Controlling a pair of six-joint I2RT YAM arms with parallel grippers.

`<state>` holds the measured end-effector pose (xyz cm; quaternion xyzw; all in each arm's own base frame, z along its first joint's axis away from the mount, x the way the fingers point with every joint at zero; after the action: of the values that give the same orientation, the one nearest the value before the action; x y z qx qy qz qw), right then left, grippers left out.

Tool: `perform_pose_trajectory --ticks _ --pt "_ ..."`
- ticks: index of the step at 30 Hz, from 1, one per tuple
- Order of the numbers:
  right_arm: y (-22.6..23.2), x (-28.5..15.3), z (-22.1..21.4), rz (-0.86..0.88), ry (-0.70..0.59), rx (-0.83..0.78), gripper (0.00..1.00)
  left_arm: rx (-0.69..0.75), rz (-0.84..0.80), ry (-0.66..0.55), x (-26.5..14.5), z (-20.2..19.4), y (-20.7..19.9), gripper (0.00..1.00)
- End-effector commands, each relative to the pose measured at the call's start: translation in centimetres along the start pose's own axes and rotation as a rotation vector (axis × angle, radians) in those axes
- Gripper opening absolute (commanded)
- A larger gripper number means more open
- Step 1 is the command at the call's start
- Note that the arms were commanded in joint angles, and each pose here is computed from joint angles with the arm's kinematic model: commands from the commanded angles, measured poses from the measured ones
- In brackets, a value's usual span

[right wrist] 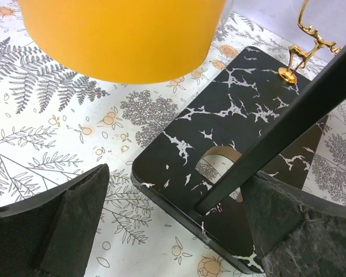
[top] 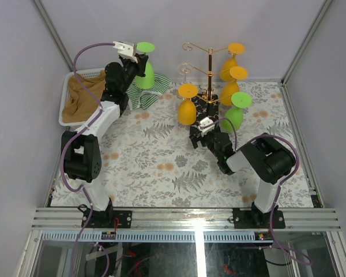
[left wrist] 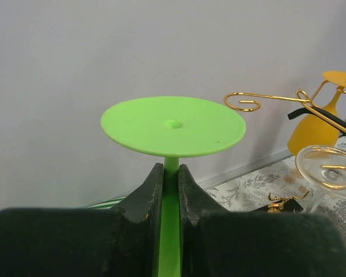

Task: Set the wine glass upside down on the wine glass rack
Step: Move the wine rack to the center of the board.

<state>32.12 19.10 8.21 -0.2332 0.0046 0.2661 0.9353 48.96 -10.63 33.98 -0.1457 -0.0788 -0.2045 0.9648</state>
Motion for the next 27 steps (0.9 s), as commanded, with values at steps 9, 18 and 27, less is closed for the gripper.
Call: perform_pose_trajectory --ticks 9,18,27 --pt "1.1 -0.8 2.7 0.168 -0.189 -0.053 0.99 0.055 0.005 -0.074 0.1 2.8 -0.1 0.0" --pt "1.8 -1.9 2.8 0.249 -0.208 -0.055 1.0 0.054 0.009 -0.062 -0.1 2.3 -0.1 0.0" --pt "2.2 -2.4 3.3 0.306 -0.218 -0.052 1.0 0.057 0.015 -0.057 -0.5 2.0 0.0 0.0"
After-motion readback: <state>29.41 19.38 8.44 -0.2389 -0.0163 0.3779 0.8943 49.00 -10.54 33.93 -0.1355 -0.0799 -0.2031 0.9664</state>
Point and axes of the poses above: each gripper's point midway between its finger pads, its own x axis out along the fingers, its own y axis along the line the jaws close on, z = x × y, the point moved 8 cm from there along -x, back along the fingers, and after that the axes turned 14 degrees about -x, right-handed, at the moved point
